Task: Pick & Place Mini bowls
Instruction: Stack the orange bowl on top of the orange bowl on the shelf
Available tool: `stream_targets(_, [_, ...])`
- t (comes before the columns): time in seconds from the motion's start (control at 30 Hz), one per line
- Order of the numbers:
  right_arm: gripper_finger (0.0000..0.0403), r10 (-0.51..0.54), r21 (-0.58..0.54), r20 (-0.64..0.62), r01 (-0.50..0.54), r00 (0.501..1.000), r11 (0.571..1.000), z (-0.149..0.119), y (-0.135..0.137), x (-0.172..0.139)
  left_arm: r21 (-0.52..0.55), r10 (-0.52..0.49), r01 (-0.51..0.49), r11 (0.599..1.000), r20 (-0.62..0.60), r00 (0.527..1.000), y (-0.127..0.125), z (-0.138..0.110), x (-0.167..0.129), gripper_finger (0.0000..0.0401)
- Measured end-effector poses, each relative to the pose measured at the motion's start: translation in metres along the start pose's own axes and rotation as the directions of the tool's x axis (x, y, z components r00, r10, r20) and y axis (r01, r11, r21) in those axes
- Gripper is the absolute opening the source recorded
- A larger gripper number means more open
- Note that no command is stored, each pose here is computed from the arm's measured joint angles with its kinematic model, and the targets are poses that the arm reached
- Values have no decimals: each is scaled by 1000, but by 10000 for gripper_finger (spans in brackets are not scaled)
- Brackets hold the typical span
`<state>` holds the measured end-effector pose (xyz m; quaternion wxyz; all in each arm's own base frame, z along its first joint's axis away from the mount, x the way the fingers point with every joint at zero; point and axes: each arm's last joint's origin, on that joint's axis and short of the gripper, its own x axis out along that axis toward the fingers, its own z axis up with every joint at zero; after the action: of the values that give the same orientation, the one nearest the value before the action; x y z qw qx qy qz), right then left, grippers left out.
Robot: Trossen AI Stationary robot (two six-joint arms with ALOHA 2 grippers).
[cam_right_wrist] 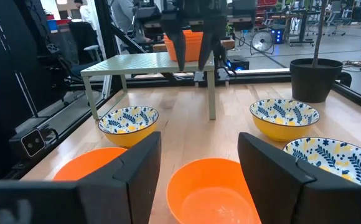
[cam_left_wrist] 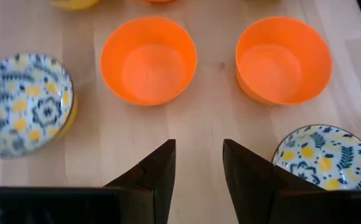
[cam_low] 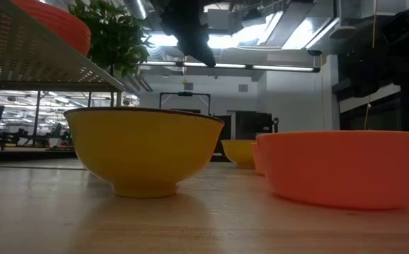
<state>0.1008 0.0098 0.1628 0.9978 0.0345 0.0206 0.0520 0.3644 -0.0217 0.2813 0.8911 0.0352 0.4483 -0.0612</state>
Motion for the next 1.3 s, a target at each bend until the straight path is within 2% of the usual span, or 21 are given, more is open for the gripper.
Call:
stream_targets(0.17, [213, 0, 0, 0, 0, 1000, 1000, 0, 0, 0, 145, -18, 13, 989, 34, 999, -6, 12, -4, 127])
stream_targets(0.3, [213, 0, 0, 0, 0, 1000, 1000, 0, 0, 0, 314, -24, 4, 950, 60, 998, -10, 17, -7, 127])
stream_targets(0.4, [213, 0, 0, 0, 0, 1000, 1000, 0, 0, 0, 398, -35, 12, 917, 50, 998, -10, 17, -3, 127])
stream_targets(0.53, [213, 0, 0, 0, 0, 1000, 1000, 0, 0, 0, 419, -71, 62, 906, 5, 997, -10, 14, 17, 127])
stream_targets(0.7, [213, 0, 0, 0, 0, 1000, 1000, 0, 0, 0, 443, -69, 90, 892, -63, 996, -8, 7, 44, 127])
stream_targets(1.0, [213, 0, 0, 0, 0, 1000, 1000, 0, 0, 0, 523, -40, 94, 847, -114, 993, 7, -1, 72, 127])
stream_targets(1.2, [213, 0, 0, 0, 0, 1000, 1000, 0, 0, 0, 556, -18, 34, 830, -34, 999, 19, 5, 77, 127])
stream_targets(1.3, [213, 0, 0, 0, 0, 1000, 1000, 0, 0, 0, 614, -11, 8, 789, 1, 1000, 22, 8, 76, 127])
